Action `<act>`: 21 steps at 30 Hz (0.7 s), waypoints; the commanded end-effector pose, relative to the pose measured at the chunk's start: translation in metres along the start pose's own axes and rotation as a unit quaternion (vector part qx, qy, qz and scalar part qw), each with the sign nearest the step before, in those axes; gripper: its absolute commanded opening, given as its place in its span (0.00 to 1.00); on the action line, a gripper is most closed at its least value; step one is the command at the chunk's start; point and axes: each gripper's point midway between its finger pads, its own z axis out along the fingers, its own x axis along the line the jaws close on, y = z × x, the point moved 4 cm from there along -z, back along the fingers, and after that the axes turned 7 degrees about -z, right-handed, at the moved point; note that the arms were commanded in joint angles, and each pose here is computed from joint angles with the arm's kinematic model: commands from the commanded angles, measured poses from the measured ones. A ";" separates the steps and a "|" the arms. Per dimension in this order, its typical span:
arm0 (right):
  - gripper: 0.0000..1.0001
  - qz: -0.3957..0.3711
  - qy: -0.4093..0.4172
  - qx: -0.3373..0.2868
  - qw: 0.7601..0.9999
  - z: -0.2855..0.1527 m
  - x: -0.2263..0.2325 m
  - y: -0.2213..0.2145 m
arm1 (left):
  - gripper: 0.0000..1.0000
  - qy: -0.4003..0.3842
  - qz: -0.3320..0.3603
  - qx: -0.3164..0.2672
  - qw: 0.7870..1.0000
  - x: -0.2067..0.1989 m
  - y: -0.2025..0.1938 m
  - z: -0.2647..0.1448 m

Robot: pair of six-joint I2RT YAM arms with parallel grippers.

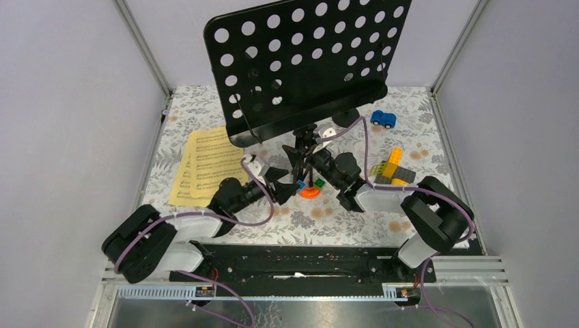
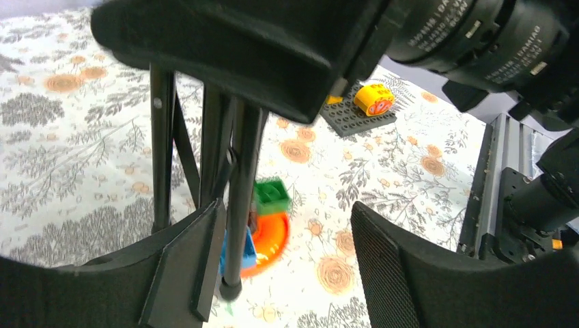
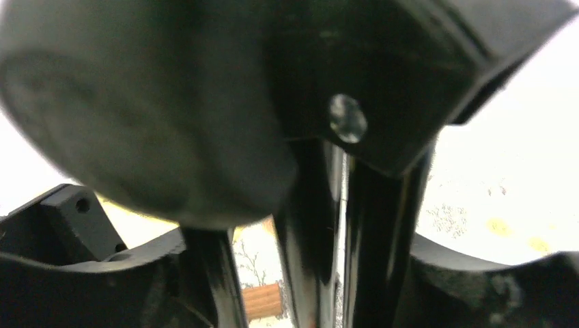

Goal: Pack up the instrument practice props

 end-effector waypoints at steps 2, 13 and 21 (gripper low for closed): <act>0.48 -0.032 -0.023 -0.045 0.998 0.015 -0.007 0.015 | 0.73 0.022 -0.017 -0.018 0.999 -0.004 0.006 -0.020; 0.00 -0.086 0.008 -0.011 0.996 0.034 0.001 0.057 | 0.99 0.164 -0.052 -0.086 0.981 -0.010 0.088 -0.070; 0.00 -0.033 0.024 -0.020 0.999 0.039 0.009 0.098 | 0.99 0.186 -0.059 -0.080 0.977 -0.013 0.095 -0.087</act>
